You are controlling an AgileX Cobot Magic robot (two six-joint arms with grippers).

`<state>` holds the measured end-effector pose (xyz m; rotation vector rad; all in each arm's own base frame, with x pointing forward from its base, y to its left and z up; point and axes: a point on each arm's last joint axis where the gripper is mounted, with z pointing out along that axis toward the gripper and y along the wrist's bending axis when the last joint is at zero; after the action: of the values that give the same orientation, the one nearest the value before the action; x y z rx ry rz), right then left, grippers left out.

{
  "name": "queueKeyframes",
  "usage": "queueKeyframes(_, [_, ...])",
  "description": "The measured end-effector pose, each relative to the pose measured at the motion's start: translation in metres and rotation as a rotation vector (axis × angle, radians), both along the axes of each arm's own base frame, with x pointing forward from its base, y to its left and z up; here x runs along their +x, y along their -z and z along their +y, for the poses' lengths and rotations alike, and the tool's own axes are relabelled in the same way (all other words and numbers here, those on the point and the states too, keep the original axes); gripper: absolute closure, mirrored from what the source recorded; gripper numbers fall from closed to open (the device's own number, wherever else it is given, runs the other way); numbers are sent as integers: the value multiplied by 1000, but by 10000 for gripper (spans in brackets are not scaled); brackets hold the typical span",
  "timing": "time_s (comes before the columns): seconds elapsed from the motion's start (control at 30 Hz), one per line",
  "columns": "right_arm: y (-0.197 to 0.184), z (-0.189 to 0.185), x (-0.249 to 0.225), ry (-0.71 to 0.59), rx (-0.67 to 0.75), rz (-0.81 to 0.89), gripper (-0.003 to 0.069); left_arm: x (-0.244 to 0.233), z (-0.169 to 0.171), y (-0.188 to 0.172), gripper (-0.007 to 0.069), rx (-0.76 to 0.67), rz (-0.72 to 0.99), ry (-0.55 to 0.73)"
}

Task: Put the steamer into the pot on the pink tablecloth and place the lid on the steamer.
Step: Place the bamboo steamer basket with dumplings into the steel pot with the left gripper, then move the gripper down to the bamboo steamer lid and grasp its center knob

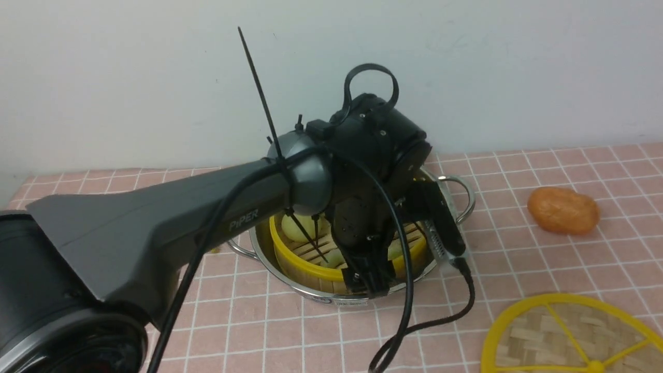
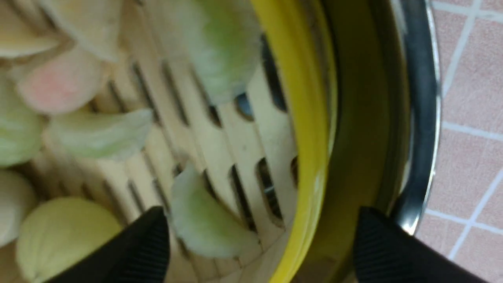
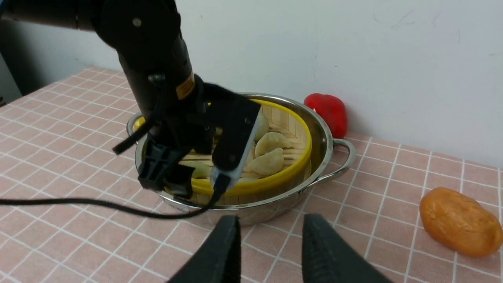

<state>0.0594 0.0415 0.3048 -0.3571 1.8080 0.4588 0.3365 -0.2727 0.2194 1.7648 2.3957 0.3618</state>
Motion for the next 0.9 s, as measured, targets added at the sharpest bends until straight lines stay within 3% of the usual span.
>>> queueKeyframes(0.07, [0,0,0,0,-6,-1,417,1,-1,-19,25,-42,-42,-23])
queueKeyframes(0.17, [1,-1,1,1,-42,-5,417,-2,3,-85,83,-200,-183,-104])
queueKeyframes(0.2, [1,-1,1,1,-42,-5,417,-2,3,-85,90,-200,-183,-104])
queueKeyframes(0.23, [2,-1,3,0,-49,6,417,-7,10,-120,153,-276,-256,-146])
queueKeyframes(0.3, [3,0,6,-2,-52,19,417,-10,22,-145,228,-317,-323,-189])
queueKeyframes(0.43, [8,1,15,-6,-62,79,417,-17,81,-205,547,-419,-484,-383])
queueKeyframes(0.5, [9,2,18,-7,-64,97,417,-20,97,-217,601,-456,-502,-430])
queueKeyframes(0.53, [12,3,24,-8,-69,129,417,-23,125,-230,638,-507,-511,-508])
queueKeyframes(0.7, [13,4,35,-11,-83,183,417,-34,175,-238,648,-559,-490,-623])
queueKeyframes(0.83, [2,7,57,-15,-96,281,417,-51,231,-218,648,-510,-449,-792])
queueKeyframes(0.9, [-3,8,63,-16,-97,312,417,-56,243,-211,648,-495,-439,-830])
